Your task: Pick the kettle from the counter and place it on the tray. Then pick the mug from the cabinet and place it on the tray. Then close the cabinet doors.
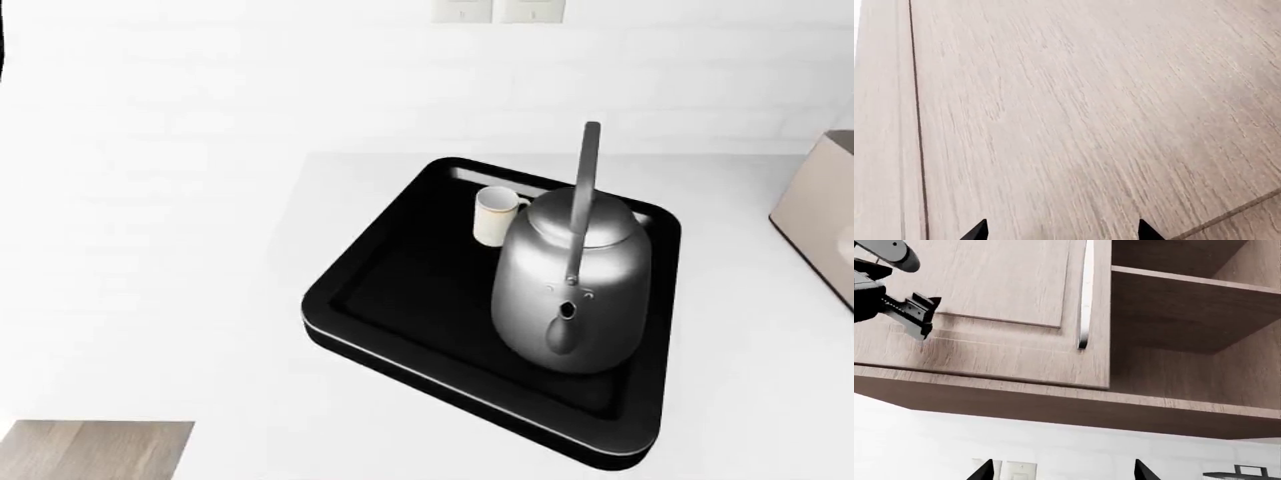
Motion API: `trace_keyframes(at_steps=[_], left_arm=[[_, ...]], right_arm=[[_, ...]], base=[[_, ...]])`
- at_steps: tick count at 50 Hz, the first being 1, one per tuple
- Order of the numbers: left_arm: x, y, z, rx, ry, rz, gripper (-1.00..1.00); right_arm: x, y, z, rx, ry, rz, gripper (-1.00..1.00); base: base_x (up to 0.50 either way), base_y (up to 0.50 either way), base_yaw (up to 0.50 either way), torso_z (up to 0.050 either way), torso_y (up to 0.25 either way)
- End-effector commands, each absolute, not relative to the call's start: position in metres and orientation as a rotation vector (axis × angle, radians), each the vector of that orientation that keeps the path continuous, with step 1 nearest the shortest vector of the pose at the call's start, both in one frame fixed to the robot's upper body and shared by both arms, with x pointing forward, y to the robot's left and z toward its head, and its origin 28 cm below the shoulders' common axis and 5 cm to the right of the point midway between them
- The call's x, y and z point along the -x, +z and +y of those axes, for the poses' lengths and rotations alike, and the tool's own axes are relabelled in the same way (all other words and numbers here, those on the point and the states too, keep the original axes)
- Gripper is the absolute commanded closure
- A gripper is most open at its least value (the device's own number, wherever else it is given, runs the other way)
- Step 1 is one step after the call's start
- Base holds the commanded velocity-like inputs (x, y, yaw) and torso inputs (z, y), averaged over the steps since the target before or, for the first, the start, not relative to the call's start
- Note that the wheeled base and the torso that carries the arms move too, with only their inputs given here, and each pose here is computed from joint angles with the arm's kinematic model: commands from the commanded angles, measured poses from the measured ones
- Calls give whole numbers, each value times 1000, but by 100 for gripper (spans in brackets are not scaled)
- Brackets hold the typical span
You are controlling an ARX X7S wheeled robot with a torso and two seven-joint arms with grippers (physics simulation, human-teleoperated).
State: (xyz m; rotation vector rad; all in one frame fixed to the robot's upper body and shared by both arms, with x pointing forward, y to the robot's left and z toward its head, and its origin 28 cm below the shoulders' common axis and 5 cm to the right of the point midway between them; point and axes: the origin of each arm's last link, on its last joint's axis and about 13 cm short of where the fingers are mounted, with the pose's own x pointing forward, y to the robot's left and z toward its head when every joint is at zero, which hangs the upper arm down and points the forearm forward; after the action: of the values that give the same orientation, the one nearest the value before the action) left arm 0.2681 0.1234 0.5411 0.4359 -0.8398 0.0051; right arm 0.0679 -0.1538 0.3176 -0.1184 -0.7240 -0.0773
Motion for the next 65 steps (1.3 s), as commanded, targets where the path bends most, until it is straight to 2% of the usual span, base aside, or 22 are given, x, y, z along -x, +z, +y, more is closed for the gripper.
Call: trace_keyframes(at_steps=[1, 5, 10, 19, 24, 29, 31, 36, 44, 65], left_arm=[[-217, 547, 154, -100, -204, -829, -100], [-184, 537, 166, -30, -293, -883, -100], [-162, 516, 184, -44, -295, -959, -100], [-131, 439, 215, 81, -243, -872, -100], [-116, 405, 229, 90, -30, -918, -100], [-108, 386, 236, 116, -18, -914, -100], [-102, 383, 239, 206, -51, -903, -100], [-102, 379, 245, 232, -35, -931, -100], [-105, 374, 241, 107, 5, -941, -100], [-105, 372, 244, 110, 13, -946, -100]], right_arm=[[-71, 316, -153, 118, -86, -712, -100], [-72, 317, -152, 114, -82, -718, -100], [-71, 317, -153, 101, -75, -728, -100], [-64, 317, -155, 97, -88, -736, -100], [-66, 318, -154, 92, -91, -727, -100], [-65, 322, -153, 108, -84, -737, -100], [-66, 322, -152, 109, -83, -732, -100], [-67, 324, -151, 116, -90, -729, -100], [-69, 321, -152, 107, -94, -720, -100], [-67, 324, -151, 99, -87, -721, -100]], base=[[0, 0, 0, 0, 0], [0, 0, 0, 0, 0], [0, 0, 0, 0, 0], [0, 0, 0, 0, 0], [0, -2, 0, 0, 0], [5, -416, 0, 0, 0], [6, -500, 0, 0, 0], [6, -500, 0, 0, 0], [6, -500, 0, 0, 0], [6, -500, 0, 0, 0]])
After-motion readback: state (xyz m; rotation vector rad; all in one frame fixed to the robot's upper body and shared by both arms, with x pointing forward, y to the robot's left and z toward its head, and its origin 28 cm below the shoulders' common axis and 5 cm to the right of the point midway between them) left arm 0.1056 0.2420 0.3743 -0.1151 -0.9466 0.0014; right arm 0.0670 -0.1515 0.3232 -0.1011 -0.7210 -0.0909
